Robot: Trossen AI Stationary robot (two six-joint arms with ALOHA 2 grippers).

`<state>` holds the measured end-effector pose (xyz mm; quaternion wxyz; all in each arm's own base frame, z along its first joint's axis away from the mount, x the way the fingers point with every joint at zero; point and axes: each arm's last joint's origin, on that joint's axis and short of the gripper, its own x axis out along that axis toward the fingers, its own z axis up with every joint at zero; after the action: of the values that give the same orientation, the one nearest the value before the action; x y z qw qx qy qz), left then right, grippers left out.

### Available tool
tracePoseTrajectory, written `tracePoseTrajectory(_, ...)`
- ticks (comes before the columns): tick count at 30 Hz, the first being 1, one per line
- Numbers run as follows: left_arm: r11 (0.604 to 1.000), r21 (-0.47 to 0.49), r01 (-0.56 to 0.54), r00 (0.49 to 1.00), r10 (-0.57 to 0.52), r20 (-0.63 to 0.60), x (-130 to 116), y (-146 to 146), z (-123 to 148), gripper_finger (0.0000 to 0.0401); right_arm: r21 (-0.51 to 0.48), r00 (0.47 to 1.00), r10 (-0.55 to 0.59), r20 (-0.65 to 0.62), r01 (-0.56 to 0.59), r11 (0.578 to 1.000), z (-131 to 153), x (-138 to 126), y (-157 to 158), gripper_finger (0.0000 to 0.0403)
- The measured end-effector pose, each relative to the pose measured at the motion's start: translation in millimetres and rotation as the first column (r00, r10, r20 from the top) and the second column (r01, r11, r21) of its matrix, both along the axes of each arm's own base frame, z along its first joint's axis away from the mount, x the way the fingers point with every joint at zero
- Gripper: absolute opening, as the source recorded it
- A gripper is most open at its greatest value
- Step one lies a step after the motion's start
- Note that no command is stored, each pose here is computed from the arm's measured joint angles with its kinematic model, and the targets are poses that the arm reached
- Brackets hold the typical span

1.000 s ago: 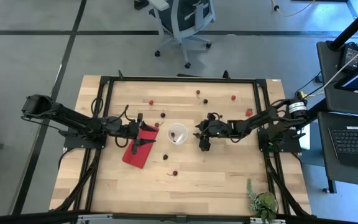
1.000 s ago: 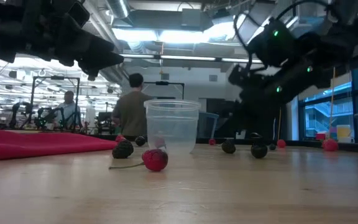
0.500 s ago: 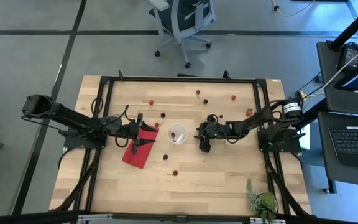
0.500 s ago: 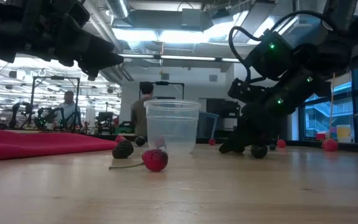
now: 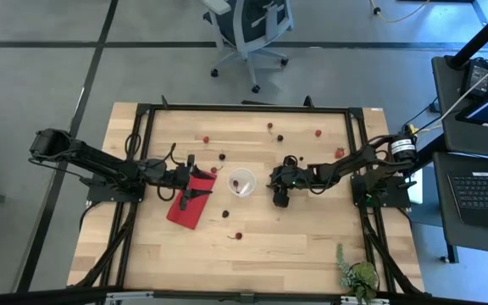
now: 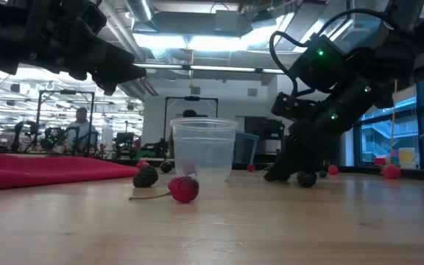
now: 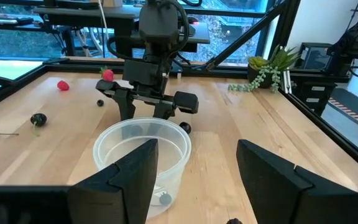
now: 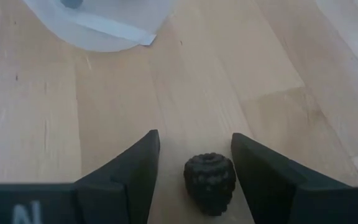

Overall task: Pick and placing Produce into tupperware
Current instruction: Put the blackberries into the transparent bin

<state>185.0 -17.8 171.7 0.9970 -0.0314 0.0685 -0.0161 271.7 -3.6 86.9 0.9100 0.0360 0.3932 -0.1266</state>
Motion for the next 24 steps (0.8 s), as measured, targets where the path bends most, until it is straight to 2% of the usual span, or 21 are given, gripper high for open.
tracePoseTrajectory(15, 1.0, 0.003, 0.0, 1.0, 0.0, -0.029, -0.4, 0.0, -2.9, 0.0212, 0.013, 0.999, -0.02, -0.037, 0.02, 1.0, -1.9, -2.9, -0.1, 0.0205)
tracePoseTrajectory(24, 1.0, 0.003, 0.0, 0.999, 0.0, -0.033, -0.5, 0.0, -3.2, 0.0212, 0.024, 0.995, -0.029, -0.094, 0.031, 0.999, 12.6, -15.7, -0.1, 0.0205)
